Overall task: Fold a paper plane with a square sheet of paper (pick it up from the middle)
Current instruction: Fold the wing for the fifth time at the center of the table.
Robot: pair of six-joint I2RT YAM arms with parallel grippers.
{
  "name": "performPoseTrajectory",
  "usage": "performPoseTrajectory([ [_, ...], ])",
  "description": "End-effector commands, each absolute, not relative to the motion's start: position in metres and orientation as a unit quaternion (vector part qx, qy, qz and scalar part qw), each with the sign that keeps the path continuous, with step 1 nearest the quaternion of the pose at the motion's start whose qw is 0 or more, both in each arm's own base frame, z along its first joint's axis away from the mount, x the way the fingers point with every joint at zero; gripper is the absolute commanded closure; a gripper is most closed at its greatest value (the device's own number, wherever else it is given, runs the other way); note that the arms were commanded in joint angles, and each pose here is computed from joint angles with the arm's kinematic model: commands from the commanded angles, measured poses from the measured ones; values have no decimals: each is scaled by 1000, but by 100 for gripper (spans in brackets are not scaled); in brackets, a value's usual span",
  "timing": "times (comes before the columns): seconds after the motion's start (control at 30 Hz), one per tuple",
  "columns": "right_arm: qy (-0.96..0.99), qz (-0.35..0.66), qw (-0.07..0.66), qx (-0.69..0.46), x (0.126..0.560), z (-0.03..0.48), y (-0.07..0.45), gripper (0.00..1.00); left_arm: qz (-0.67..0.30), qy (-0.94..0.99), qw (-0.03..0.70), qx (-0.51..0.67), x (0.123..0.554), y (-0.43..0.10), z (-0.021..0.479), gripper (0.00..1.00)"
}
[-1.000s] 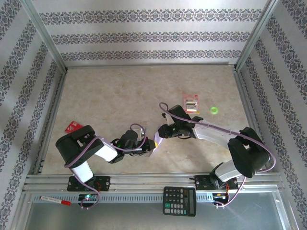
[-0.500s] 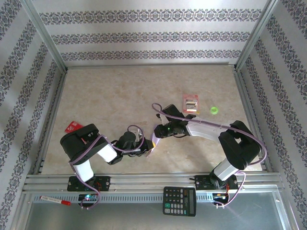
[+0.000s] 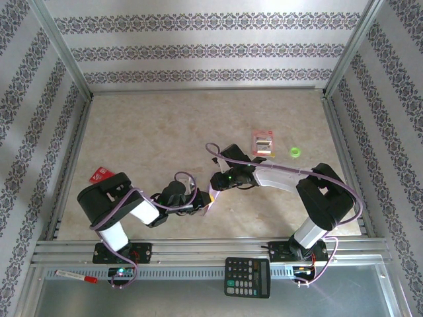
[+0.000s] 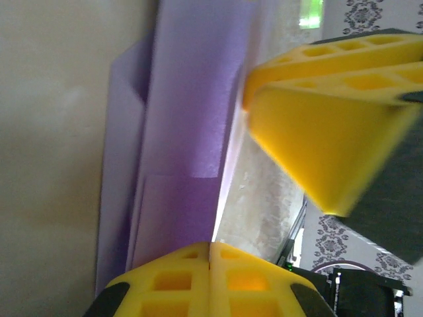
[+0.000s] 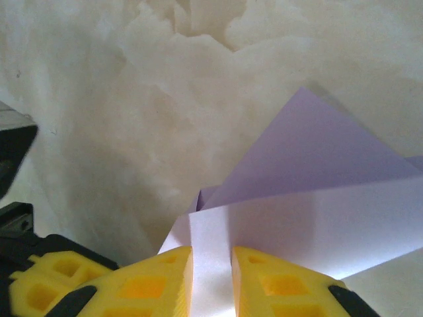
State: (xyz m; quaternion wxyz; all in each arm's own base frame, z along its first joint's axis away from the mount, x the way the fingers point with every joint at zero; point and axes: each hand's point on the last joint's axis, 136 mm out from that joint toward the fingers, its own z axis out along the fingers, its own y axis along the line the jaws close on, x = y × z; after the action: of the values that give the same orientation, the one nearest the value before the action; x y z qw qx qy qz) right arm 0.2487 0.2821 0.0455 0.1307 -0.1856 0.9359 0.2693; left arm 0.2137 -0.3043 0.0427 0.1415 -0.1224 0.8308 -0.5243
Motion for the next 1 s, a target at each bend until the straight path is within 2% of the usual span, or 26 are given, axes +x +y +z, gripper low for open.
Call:
performPoseTrajectory([
  [0.0,928,277,148,-200,253,61,286,78,-520,831,162,-110,223,-304,55,100],
  [0.97,925,300,117,-200,250,46,292,79,-528,825,139,-147,223,-300,41,100],
])
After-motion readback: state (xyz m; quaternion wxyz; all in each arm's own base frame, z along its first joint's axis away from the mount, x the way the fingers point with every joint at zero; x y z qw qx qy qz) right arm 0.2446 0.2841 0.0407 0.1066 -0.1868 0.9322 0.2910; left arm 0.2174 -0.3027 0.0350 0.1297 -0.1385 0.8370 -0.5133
